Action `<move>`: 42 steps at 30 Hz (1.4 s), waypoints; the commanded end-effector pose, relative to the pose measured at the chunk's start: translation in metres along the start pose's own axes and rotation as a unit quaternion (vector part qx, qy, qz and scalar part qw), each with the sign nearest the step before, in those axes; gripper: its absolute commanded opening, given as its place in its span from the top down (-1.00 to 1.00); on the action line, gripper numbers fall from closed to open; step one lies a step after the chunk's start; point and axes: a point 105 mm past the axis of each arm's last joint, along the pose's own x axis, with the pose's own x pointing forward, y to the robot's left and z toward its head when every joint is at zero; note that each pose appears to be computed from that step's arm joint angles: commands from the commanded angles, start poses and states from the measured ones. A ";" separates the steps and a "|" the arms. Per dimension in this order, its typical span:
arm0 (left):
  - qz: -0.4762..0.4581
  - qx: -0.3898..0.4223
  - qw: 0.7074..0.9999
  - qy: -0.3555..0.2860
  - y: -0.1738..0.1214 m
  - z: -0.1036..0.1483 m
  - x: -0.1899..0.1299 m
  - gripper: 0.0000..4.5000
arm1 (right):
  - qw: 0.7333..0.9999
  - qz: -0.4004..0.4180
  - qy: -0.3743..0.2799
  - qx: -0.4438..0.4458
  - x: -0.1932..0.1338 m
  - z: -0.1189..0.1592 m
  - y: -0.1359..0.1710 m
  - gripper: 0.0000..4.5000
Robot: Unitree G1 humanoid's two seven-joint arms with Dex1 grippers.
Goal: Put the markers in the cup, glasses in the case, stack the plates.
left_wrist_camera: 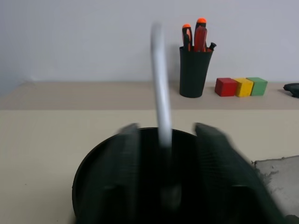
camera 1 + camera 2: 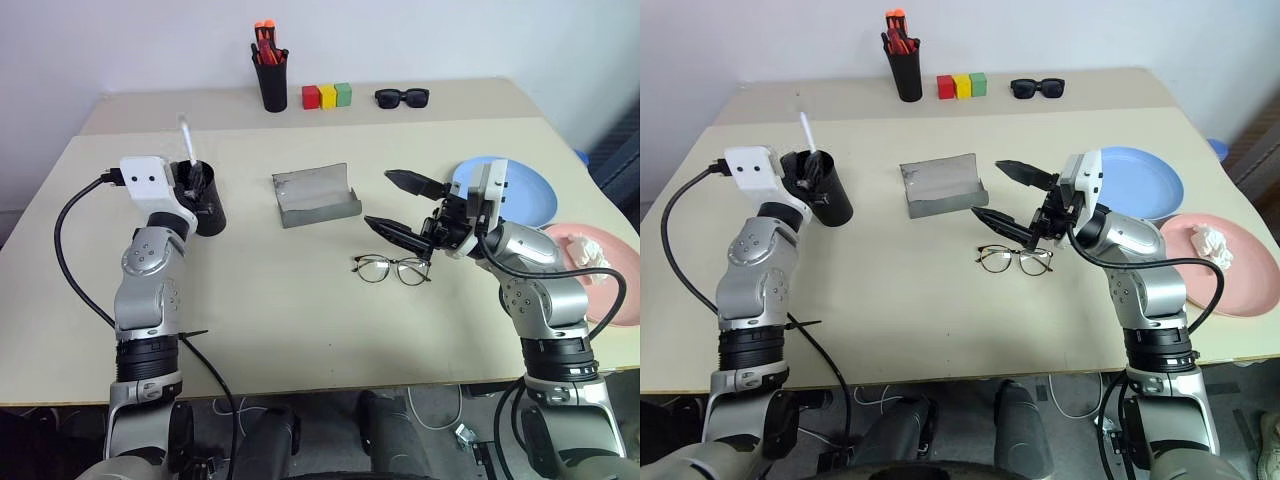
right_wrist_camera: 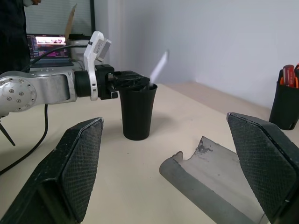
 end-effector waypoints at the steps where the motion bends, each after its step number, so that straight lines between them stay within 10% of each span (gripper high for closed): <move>1: 0.006 0.009 0.999 -0.036 0.003 0.017 -0.001 -0.76 | 1.000 0.007 -0.017 -0.020 0.003 0.010 0.003 -0.93; 14: -0.250 -0.025 0.963 -0.096 -0.082 0.063 0.001 -0.98 | 1.000 -0.005 -0.019 -0.022 0.004 0.009 -0.006 -0.93; 27: -0.464 0.054 0.870 0.156 -0.166 -0.026 0.038 -0.98 | 0.998 -0.052 0.004 -0.047 -0.010 0.006 -0.016 -0.93; 42: -0.553 0.107 0.790 0.243 -0.171 -0.072 0.015 -0.98 | 0.991 -0.107 0.049 -0.062 -0.049 -0.002 -0.013 -0.93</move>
